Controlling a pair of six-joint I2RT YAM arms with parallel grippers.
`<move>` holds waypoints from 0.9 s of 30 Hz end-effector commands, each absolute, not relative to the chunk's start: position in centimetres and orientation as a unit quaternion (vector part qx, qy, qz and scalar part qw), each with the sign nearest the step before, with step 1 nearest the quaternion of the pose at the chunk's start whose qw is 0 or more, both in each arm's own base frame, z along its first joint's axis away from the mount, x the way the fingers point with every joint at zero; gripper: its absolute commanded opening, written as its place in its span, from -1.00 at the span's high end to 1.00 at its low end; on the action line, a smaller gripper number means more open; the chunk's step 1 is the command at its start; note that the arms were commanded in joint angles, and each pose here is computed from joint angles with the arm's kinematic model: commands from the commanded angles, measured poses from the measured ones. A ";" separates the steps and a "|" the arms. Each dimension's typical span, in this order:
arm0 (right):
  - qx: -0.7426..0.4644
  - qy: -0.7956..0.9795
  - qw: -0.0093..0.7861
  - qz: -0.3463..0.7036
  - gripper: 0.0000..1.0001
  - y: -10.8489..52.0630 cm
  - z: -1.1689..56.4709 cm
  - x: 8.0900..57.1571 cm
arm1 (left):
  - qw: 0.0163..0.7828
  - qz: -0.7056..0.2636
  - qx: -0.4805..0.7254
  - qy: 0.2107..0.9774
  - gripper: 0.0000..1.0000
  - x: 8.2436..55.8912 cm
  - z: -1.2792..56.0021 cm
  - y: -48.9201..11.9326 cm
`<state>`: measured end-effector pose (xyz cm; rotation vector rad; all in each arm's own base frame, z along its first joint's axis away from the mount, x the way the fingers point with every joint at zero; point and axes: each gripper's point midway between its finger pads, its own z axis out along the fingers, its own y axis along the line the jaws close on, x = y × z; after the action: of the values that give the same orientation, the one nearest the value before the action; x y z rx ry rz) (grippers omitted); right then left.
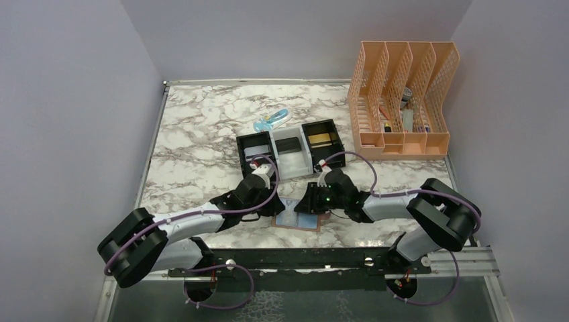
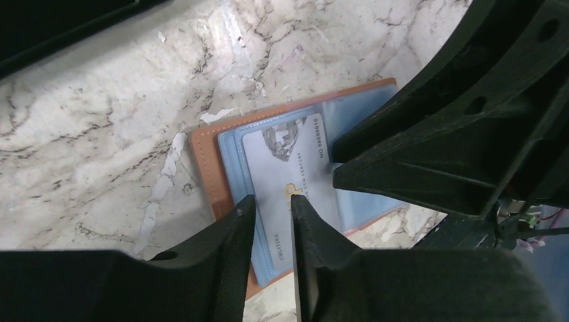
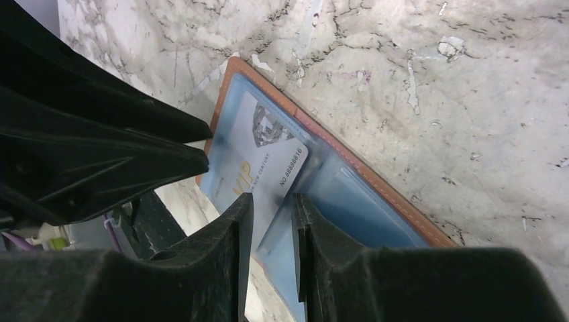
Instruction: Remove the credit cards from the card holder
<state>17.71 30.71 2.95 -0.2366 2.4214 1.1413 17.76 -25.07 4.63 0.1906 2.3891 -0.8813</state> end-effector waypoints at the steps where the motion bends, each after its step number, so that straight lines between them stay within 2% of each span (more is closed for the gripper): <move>1: -0.063 0.886 0.221 0.403 0.46 30.5 2.3 18.1 | 0.302 -0.308 0.055 0.901 0.45 18.4 3.6 -25.2; 9: -0.054 0.885 0.196 0.418 0.57 31.0 2.1 17.4 | 0.286 -0.293 0.060 0.910 0.50 17.1 2.1 -25.0; 16: -0.037 0.885 0.192 0.422 0.88 30.9 2.2 17.3 | 0.284 -0.285 0.059 0.913 0.56 16.8 1.8 -24.4; 20: -0.034 0.883 0.195 0.425 0.97 30.8 2.5 17.4 | 0.284 -0.277 0.060 0.916 0.58 16.6 1.7 -24.0; 27: -0.056 0.885 0.198 0.418 0.98 30.6 3.0 17.2 | 0.282 -0.271 0.056 0.919 0.58 16.4 1.5 -23.6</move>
<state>17.57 30.76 2.57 -0.0967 2.4779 1.1752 17.16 -24.92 2.83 0.1618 2.4164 -0.7910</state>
